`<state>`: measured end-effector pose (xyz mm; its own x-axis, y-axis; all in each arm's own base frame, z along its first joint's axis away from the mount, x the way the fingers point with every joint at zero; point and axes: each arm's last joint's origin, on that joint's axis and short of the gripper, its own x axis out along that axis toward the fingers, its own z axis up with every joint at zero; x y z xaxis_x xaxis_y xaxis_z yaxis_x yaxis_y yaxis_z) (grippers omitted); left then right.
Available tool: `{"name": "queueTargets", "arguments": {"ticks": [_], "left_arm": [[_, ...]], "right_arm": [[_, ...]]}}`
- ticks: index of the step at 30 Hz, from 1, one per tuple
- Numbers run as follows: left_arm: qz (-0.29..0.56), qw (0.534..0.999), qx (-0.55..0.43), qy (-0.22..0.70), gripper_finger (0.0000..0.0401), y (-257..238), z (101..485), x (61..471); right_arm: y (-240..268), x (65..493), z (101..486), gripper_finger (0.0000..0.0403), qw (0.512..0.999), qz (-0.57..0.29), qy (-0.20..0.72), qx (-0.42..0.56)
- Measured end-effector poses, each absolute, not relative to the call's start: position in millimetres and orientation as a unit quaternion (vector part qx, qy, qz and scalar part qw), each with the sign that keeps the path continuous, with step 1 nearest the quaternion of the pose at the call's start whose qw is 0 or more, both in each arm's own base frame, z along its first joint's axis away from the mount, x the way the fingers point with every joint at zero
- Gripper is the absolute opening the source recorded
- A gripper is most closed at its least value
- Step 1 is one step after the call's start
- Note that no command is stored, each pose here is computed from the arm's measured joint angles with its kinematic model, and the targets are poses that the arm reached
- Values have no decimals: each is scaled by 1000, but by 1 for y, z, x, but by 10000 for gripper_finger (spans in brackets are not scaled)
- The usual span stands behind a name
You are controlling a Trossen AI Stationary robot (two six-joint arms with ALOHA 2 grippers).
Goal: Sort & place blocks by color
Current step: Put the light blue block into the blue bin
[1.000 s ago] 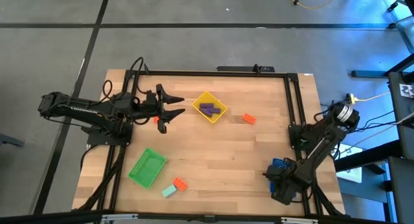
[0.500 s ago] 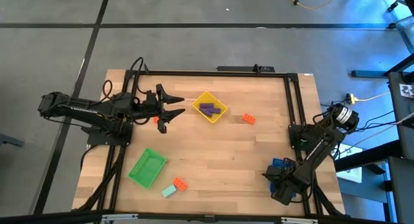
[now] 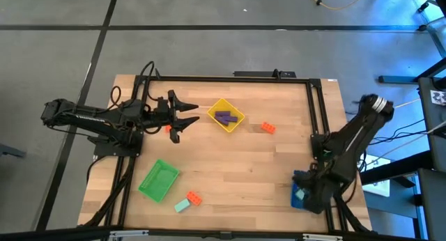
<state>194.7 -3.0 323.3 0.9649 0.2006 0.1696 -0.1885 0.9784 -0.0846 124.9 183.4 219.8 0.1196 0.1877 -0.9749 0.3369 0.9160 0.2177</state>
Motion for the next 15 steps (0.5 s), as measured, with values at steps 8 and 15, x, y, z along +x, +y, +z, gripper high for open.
{"name": "queueTargets", "arguments": {"ticks": [8,15], "left_arm": [[50,990,-95,-93,195,-5,324,194],[33,988,-112,-96,195,-6,325,194]], "right_arm": [[129,159,260,277,846,-117,451,261],[80,223,291,277,932,-78,263,237]]}}
